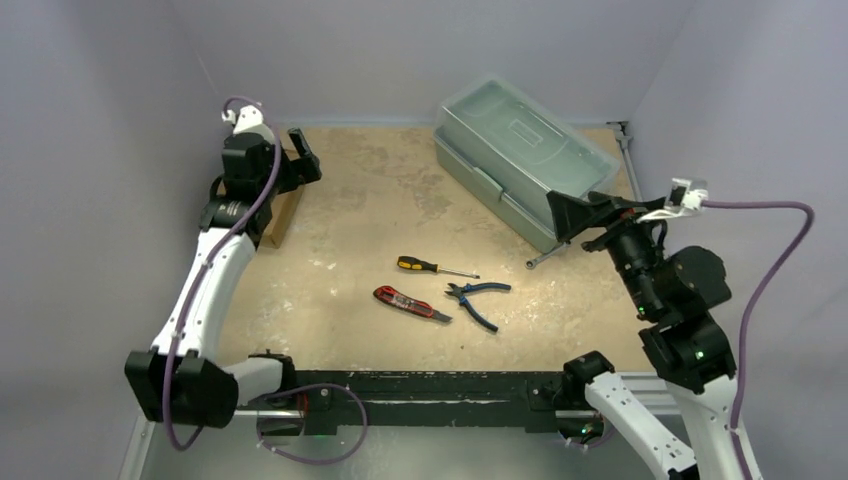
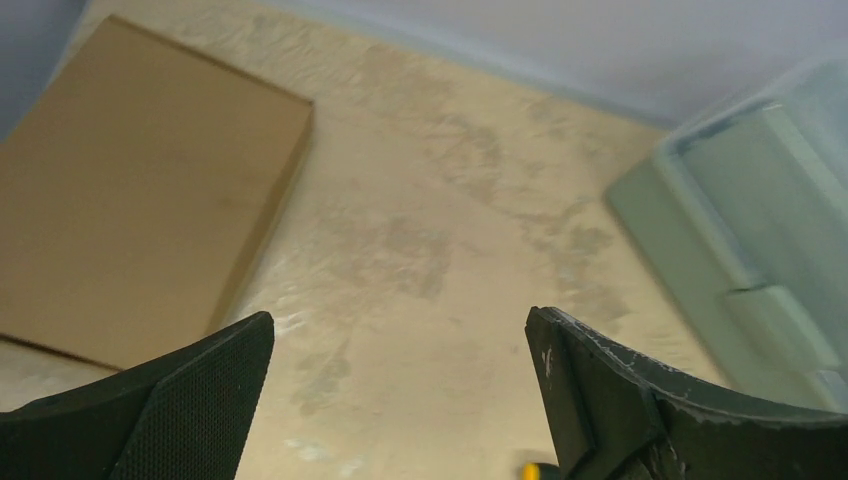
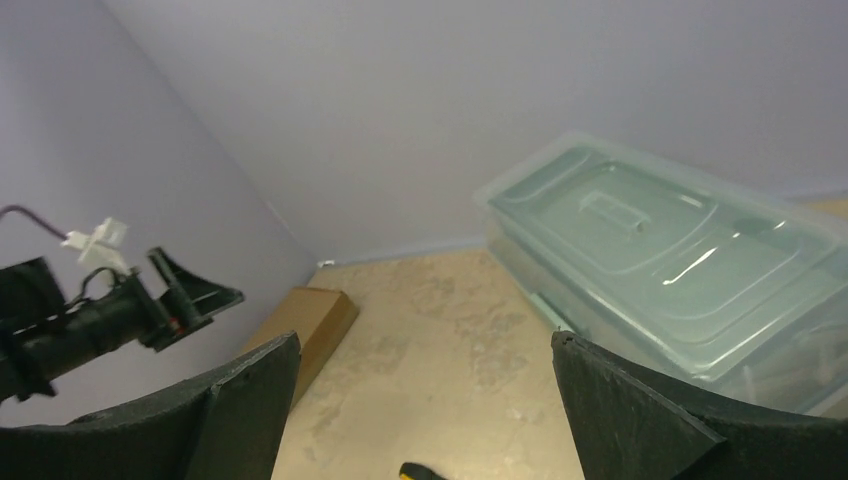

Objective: Unpack the express box

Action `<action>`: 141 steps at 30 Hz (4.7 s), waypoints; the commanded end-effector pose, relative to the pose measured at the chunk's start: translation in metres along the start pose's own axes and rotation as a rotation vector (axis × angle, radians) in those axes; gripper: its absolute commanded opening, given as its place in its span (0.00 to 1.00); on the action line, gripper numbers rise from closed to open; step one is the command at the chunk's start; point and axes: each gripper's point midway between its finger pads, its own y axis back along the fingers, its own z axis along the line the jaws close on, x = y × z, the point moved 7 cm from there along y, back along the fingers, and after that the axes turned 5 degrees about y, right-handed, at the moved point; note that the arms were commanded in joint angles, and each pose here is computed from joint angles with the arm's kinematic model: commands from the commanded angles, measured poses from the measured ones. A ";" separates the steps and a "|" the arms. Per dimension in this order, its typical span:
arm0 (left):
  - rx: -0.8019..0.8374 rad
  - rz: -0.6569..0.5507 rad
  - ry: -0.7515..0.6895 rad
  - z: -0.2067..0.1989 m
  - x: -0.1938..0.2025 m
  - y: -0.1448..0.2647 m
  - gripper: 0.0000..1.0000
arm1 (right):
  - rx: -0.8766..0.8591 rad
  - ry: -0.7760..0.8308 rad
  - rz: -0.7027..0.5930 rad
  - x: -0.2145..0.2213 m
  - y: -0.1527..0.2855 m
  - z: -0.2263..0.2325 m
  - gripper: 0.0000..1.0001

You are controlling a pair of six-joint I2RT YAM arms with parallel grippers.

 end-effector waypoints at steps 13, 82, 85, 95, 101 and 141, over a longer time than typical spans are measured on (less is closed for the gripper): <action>-0.560 0.164 -0.246 0.075 0.011 -0.152 0.96 | -0.407 -0.126 0.324 0.068 -0.054 0.040 0.99; -0.832 0.278 -0.140 0.260 0.038 -0.274 0.27 | -0.453 -0.137 0.524 0.091 -0.052 0.051 0.99; -0.814 0.335 -0.077 0.247 0.054 -0.255 0.26 | -0.442 -0.129 0.505 0.096 -0.051 0.047 0.99; -0.490 0.477 0.220 0.183 0.098 -0.228 0.26 | -0.463 -0.156 0.499 0.109 -0.052 0.046 0.99; -0.270 0.575 0.369 0.132 0.145 -0.206 0.28 | -0.476 -0.177 0.498 0.118 -0.058 0.049 0.99; 0.293 0.198 -0.008 0.026 0.050 -0.037 0.56 | -0.046 -0.490 0.808 0.403 -0.159 0.213 0.76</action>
